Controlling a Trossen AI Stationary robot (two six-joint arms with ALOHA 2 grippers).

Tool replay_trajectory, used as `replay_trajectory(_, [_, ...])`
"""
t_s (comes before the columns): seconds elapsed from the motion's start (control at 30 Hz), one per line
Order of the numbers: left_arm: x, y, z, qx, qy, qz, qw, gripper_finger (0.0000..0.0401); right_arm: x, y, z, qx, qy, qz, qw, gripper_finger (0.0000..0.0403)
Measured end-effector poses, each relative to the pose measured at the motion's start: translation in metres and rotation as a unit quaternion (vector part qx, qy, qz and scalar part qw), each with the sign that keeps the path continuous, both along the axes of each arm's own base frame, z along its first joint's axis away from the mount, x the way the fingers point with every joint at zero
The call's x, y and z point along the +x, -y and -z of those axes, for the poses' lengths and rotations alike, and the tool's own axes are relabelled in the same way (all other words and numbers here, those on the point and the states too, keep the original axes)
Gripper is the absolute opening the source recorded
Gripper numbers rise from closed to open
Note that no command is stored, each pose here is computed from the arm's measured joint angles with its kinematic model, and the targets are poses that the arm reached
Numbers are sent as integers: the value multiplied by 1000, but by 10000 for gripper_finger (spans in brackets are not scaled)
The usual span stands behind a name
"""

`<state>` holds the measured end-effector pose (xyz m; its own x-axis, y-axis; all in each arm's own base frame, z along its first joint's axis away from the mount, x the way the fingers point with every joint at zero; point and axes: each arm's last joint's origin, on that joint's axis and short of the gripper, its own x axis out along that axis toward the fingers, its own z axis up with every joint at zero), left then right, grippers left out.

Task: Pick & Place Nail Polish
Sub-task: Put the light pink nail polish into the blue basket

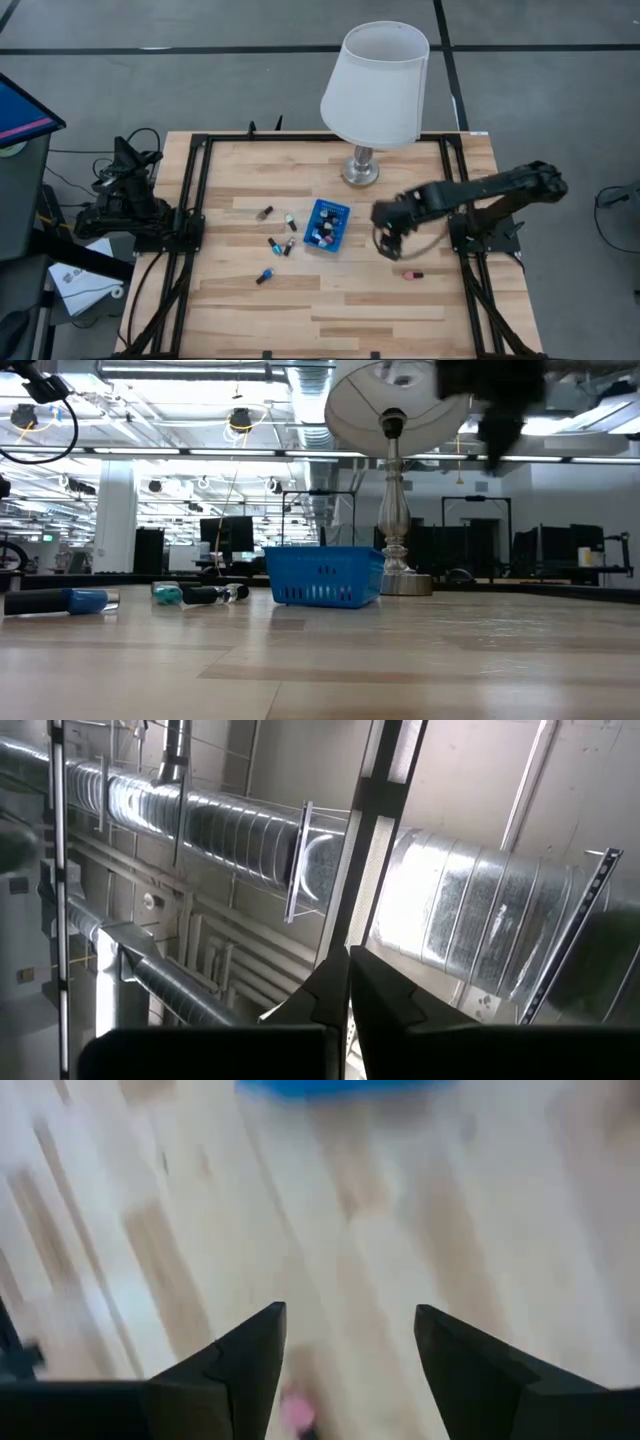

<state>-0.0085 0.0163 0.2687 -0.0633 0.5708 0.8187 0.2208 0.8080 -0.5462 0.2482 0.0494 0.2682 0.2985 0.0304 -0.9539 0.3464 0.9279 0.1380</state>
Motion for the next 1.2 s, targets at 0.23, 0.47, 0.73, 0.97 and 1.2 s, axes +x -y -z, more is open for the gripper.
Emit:
replay_trajectory(0.23, [0, 0, 0, 0, 0, 0, 1000, 8, -33, -43, 55, 15, -32, -26, 999, 215])
replay_trajectory(0.47, [0, 0, 0, 0, 0, 0, 1000, 8, -45, -61, 92, 2, -78, -46, 996, 219])
replay_trajectory(0.73, [0, 0, 0, 0, 0, 0, 1000, 8, -55, -76, 125, 37, -127, -89, 987, 219])
replay_trajectory(0.97, [0, 0, 0, 0, 0, 0, 1000, 8, -56, -79, 140, 36, -144, -84, 985, 215])
replay_trajectory(1.2, [0, 0, 0, 0, 0, 0, 1000, 8, -57, -77, 143, 29, -152, -80, 985, 137])
